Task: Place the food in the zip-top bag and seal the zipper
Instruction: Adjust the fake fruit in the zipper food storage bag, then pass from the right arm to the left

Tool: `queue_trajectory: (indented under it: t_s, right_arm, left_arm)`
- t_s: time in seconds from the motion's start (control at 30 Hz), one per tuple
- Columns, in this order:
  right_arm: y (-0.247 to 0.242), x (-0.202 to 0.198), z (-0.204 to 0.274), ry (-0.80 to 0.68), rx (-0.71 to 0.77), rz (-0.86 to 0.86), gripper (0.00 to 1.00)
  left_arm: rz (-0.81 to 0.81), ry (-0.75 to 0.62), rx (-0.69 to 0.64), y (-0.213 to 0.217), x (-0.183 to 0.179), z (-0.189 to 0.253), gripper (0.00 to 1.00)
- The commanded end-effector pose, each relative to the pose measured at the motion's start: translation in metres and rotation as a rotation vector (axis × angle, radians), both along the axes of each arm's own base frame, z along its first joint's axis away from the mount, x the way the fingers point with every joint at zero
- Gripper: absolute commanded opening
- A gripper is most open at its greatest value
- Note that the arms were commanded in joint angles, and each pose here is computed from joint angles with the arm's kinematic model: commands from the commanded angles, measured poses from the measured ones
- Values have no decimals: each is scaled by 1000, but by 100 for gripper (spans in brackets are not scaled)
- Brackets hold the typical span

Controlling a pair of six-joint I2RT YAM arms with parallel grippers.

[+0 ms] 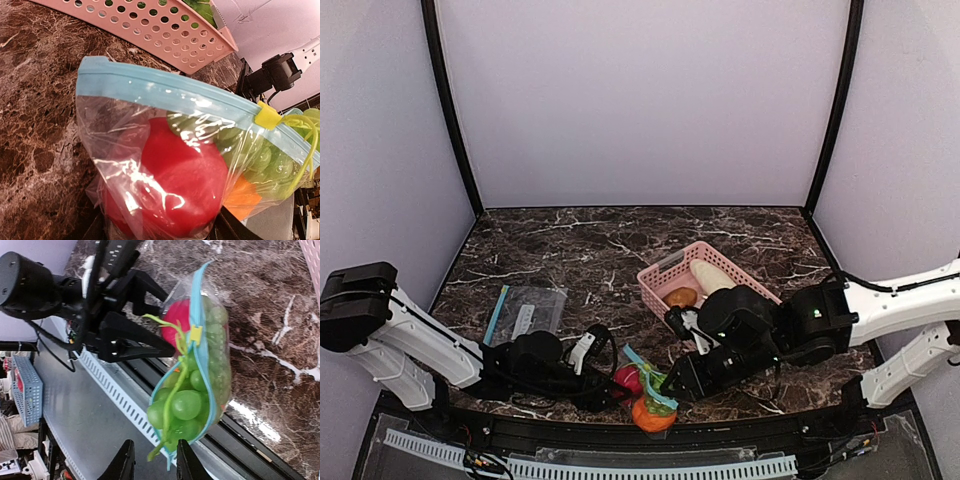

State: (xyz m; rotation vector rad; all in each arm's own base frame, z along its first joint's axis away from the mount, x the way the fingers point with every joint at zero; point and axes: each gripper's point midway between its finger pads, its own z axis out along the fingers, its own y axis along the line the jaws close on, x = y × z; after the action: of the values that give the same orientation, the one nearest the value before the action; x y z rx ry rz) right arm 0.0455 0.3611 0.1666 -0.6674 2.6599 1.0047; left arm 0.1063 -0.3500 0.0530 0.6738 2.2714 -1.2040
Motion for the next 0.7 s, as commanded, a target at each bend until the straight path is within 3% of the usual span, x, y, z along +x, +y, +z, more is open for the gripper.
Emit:
queue_trajectory:
  t_s: [0.0, 0.43, 0.53, 0.67]
  right_arm:
    - [-9, 14, -9, -60, -92, -57, 30]
    - [5, 28, -2, -118, -85, -53, 30]
    - [7, 29, -4, -116, -82, -41, 28]
    - [11, 23, -10, -85, -79, -17, 17]
  left_arm:
    - [-19, -15, 9, 3, -3, -3, 65]
    - [-24, -18, -3, 3, -4, -1, 65]
    - [-22, -20, -5, 3, -3, -1, 65]
    - [-18, -19, -5, 3, -3, -1, 65]
